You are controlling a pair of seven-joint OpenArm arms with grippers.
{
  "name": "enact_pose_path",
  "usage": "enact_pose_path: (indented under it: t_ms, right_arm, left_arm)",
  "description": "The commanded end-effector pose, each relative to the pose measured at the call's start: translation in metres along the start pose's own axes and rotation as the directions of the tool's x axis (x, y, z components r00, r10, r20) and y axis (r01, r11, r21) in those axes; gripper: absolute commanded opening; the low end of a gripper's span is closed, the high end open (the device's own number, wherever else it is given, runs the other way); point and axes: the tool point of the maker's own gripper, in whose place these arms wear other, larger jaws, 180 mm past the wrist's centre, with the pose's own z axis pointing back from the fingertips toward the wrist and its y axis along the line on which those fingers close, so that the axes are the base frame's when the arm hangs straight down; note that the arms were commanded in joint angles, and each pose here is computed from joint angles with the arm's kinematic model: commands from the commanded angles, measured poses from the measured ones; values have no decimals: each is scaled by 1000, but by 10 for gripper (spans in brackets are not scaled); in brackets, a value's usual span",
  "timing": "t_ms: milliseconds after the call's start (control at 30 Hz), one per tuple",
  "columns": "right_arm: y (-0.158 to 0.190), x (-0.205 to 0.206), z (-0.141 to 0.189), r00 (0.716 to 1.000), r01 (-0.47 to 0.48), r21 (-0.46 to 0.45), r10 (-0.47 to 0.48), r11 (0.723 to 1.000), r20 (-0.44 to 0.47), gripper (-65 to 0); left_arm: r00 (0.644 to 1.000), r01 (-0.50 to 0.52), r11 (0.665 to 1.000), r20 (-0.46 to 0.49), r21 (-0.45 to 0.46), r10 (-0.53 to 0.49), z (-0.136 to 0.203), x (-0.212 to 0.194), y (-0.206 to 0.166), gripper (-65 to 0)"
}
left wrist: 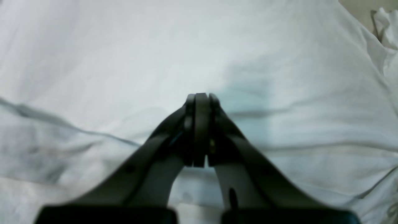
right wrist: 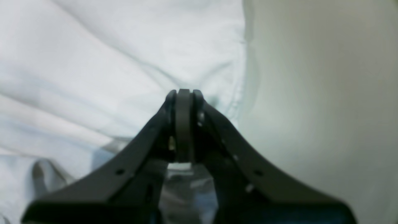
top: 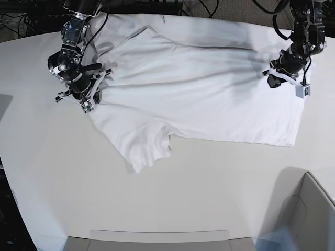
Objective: Fold the T-shirt properly
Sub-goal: 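Drag the shirt with both grippers, shifting it across the table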
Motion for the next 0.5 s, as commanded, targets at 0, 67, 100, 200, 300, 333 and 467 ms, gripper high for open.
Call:
enact_pose_path:
  t_ms: [0,67,100,200,300,333,467]
  right_arm:
    - [-15,-19,5,991,-41,-50,34,998,-129,-626]
    - [-23,-1,9,996,-24,-89,17,996,-88,-624]
    - [-29,12,12,998,-20,-112,14,993,-57,-617]
    - [-42,44,21,999,-24,-160,28,987,21,-577]
    - [-54,79,23,995,-17,-191,35,981,92,-505]
    - [-60,92,25,992,-12,-206,37,979,118,-469]
    - [-70,136,24,978,-23,-220,67,975,196,-340]
  left_arm:
    - [999,20,1000,36,-11,-20,3,13,-4,-650]
    - [999,21,1000,44,-18,-21,2,16,-7,-650]
    - [999,22,1000,49,-19,-21,1,18,-8,-650]
    - [999,22,1000,49,-19,-21,1,18,-8,-650]
    - [999,23,1000,48,-18,-22,2,19,-7,-650]
    - [999,22,1000,50,-17,-22,2,19,-7,-650]
    - [999,23,1000,48,-17,-22,2,19,-7,-650]
